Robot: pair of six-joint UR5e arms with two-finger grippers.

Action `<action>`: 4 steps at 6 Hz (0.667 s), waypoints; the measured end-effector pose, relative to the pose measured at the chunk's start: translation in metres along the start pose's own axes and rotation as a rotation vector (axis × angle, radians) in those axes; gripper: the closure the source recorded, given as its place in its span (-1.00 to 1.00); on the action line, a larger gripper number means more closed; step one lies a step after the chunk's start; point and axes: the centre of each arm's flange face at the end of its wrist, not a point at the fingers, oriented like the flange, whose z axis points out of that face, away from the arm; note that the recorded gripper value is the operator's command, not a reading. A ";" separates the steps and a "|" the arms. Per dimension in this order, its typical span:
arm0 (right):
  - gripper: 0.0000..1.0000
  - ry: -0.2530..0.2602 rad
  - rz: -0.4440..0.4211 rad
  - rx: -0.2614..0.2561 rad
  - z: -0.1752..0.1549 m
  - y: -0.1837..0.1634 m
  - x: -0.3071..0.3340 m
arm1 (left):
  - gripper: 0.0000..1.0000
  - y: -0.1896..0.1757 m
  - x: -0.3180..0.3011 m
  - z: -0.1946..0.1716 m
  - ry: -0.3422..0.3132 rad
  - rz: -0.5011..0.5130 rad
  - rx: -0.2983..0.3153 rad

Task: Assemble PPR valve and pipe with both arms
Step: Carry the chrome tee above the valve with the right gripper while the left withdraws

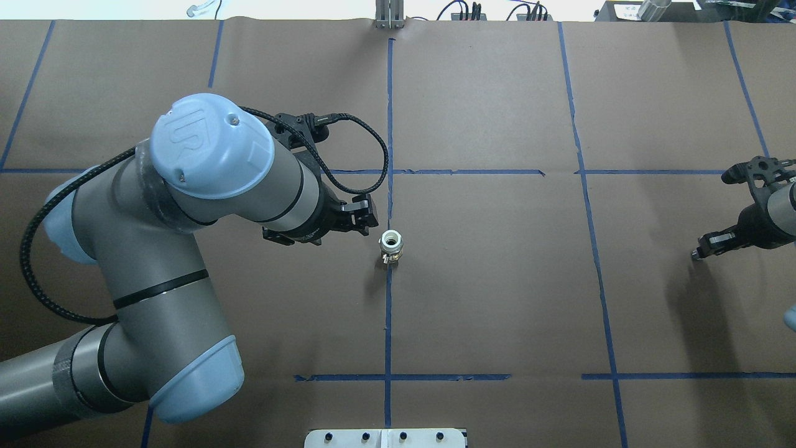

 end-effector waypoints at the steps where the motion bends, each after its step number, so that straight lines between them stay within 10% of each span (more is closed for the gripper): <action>1: 1.00 -0.030 0.024 0.030 -0.017 -0.009 -0.022 | -0.54 -0.002 -0.001 -0.002 0.002 -0.002 0.004; 4: 1.00 -0.239 0.253 0.106 -0.072 -0.069 -0.212 | -0.54 -0.005 -0.029 -0.019 0.008 0.015 0.020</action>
